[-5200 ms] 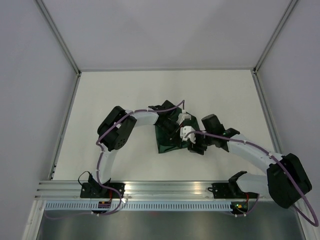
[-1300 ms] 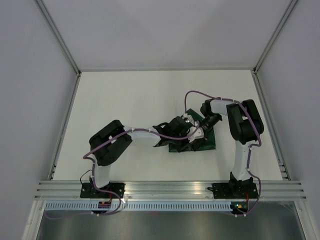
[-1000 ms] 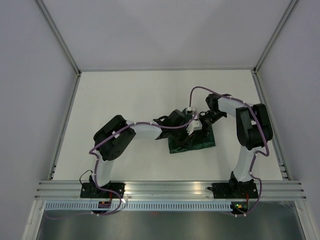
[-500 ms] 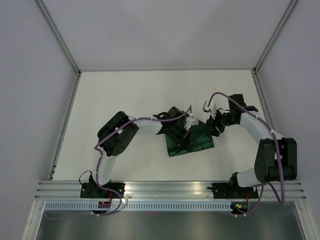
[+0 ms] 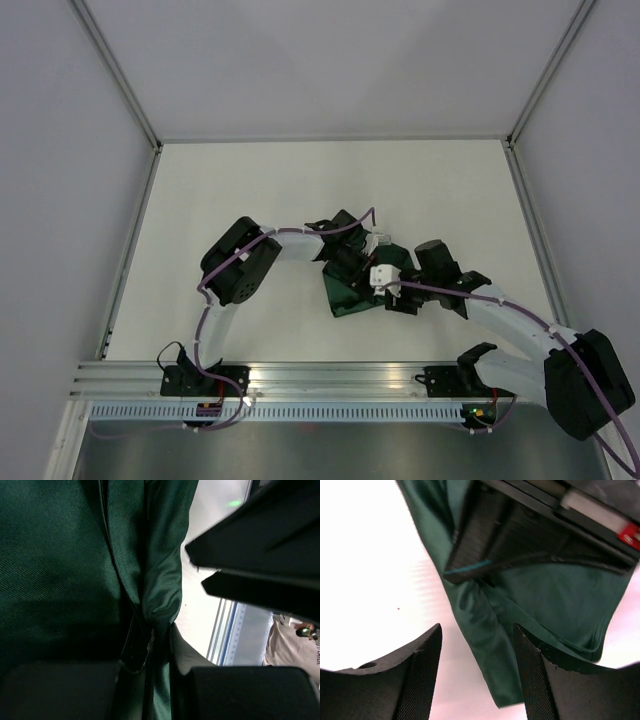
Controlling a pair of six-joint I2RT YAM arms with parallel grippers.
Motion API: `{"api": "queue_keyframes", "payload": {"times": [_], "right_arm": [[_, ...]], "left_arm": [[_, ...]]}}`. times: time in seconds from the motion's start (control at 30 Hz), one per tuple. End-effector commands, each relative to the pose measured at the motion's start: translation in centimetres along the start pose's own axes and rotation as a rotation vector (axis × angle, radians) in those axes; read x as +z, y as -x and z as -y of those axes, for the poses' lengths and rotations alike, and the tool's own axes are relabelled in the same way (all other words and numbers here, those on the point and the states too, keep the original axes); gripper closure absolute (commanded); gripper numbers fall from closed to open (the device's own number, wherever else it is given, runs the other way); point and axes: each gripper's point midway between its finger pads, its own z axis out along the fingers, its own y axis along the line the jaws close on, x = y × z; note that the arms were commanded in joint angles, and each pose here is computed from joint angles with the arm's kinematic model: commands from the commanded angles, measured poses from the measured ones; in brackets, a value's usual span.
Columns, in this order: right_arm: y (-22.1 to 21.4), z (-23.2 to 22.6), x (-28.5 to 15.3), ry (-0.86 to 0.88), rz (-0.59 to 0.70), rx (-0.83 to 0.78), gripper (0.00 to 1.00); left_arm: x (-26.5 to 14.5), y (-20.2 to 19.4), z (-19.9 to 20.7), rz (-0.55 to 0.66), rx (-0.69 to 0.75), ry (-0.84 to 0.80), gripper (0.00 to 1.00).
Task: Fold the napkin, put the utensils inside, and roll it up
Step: Roll the napkin at the center of the board.
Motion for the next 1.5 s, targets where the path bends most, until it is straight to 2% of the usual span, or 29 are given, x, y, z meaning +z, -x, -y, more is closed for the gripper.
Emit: {"api": "queue_keyframes", "payload": {"times": [0.0, 0.33, 0.5, 0.6, 0.63, 0.7, 0.77, 0.83, 0.97, 1.23, 1.27, 1.33, 1.37, 1.4, 1.43, 1.47], "right_arm": [[1.6, 1.2, 0.8, -0.106, 0.015, -0.117, 0.35], [0.9, -1.7, 3.7, -0.079, -0.06, -0.226, 0.35], [-0.4, -1.6, 4.4, -0.101, -0.109, -0.249, 0.4], [-1.0, -1.9, 4.5, -0.089, -0.13, -0.241, 0.53], [-1.1, -1.9, 4.5, -0.085, -0.135, -0.237, 0.6], [-1.5, -2.2, 4.5, -0.072, -0.146, -0.234, 0.66], [-1.7, -2.6, 4.5, -0.05, -0.157, -0.229, 0.72], [-1.6, -3.0, 4.6, -0.025, -0.15, -0.214, 0.8], [-1.1, -4.0, 4.5, 0.049, -0.151, -0.182, 0.83], [0.2, -4.6, 4.2, 0.16, -0.093, -0.106, 0.85], [0.0, -4.9, 4.1, 0.193, -0.085, -0.078, 0.85], [0.3, -4.7, 4.1, 0.221, -0.073, -0.068, 0.85], [-0.3, -5.1, 4.0, 0.261, -0.081, -0.03, 0.85], [-0.4, -5.1, 4.0, 0.281, -0.076, -0.028, 0.85], [-0.1, -4.7, 3.9, 0.289, -0.067, -0.02, 0.86], [-0.9, -4.9, 3.9, 0.321, -0.088, 0.022, 0.86]], "left_arm": [[0.8, -5.3, -4.2, -0.132, -0.187, 0.139, 0.98], [0.9, -5.6, -4.3, -0.142, -0.177, 0.12, 0.98], [0.7, -5.7, -4.0, -0.144, -0.161, 0.107, 0.98], [0.5, -5.8, -3.6, -0.141, -0.144, 0.1, 0.96], [0.4, -5.8, -3.5, -0.14, -0.145, 0.101, 0.94], [0.0, -5.2, -3.1, -0.121, -0.127, 0.104, 0.9], [-0.4, -4.8, -3.0, -0.102, -0.129, 0.11, 0.8], [-1.0, -3.9, -2.5, -0.068, -0.125, 0.113, 0.76], [-3.2, -1.1, -1.6, 0.043, -0.124, 0.137, 0.7], [-8.6, 3.3, 0.0, 0.287, -0.09, 0.257, 0.7], [-9.7, 4.5, 1.0, 0.344, -0.056, 0.265, 0.7], [-10.8, 4.4, 0.3, 0.408, -0.085, 0.344, 0.7], [-12.0, 5.7, 1.8, 0.478, -0.035, 0.346, 0.7], [-12.5, 5.0, 0.9, 0.504, -0.049, 0.401, 0.7], [-13.2, 5.4, 1.2, 0.553, -0.02, 0.418, 0.7], [-14.9, 6.8, 2.8, 0.653, 0.053, 0.42, 0.7]]}}
